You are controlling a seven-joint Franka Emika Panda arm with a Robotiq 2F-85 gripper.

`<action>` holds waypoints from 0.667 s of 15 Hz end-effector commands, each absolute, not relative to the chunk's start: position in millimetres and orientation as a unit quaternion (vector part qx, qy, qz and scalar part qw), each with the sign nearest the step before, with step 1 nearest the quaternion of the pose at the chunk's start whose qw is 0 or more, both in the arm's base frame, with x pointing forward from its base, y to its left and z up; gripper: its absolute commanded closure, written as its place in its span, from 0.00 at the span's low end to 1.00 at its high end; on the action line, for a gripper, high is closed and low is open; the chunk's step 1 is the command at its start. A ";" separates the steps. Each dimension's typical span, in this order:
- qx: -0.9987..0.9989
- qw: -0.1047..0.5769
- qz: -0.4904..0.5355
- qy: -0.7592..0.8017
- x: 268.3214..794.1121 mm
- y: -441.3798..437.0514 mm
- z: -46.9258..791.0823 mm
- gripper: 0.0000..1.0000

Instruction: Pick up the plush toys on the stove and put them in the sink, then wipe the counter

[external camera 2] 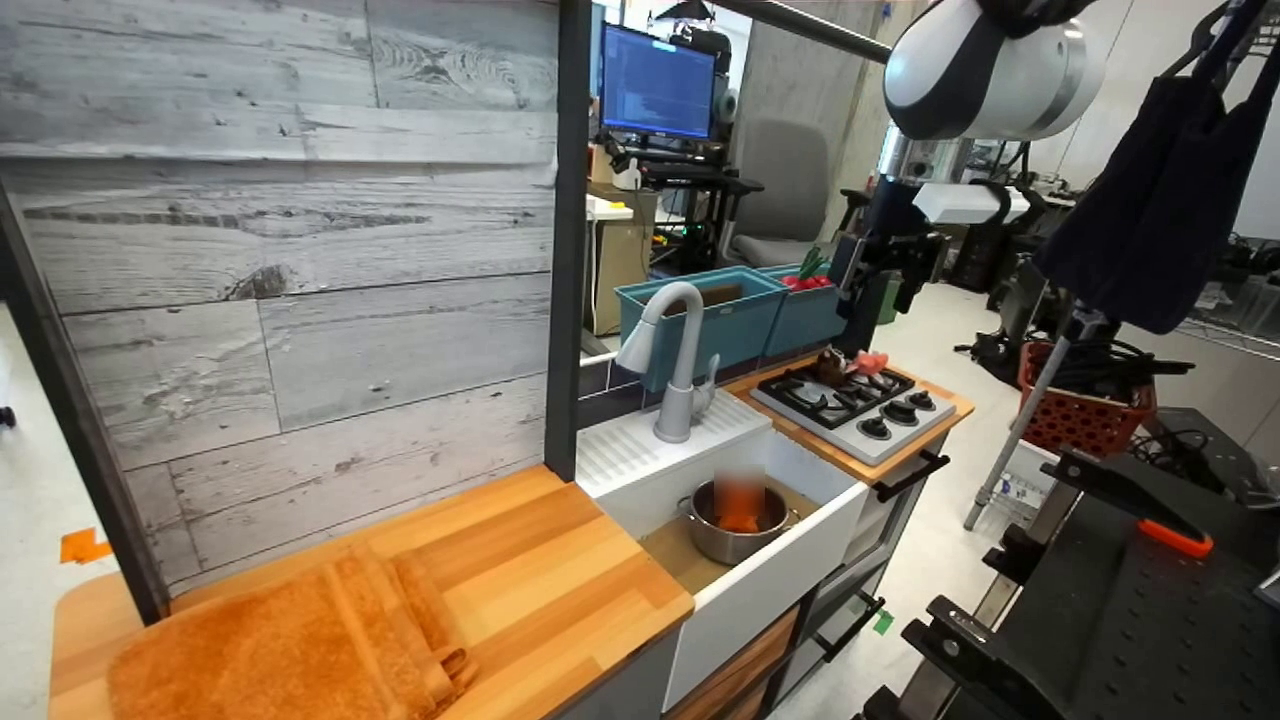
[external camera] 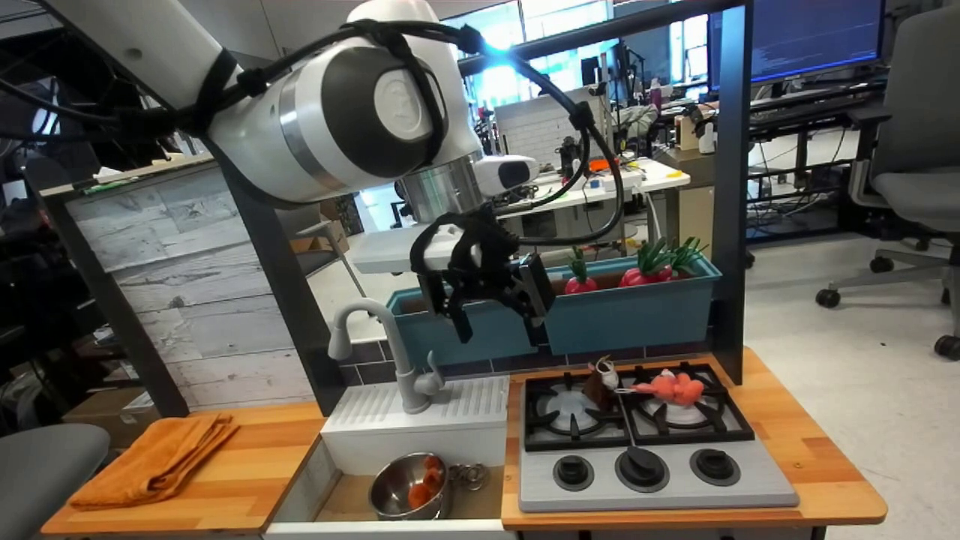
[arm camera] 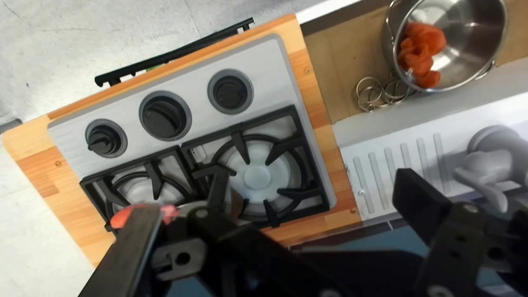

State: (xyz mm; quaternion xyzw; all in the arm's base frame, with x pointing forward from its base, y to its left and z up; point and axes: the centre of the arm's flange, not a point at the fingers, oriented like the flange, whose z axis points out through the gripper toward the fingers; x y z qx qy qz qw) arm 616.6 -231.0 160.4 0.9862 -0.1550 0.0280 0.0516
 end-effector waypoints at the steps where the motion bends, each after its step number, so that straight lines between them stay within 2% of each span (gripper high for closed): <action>1: 0.973 0.067 0.081 -0.207 676.4 -277.4 150.4 0.00; 4: 0.957 0.089 0.102 -0.258 704.8 -316.0 133.3 0.00; 10: 0.942 0.107 0.090 -0.304 721.8 -341.9 58.0 0.00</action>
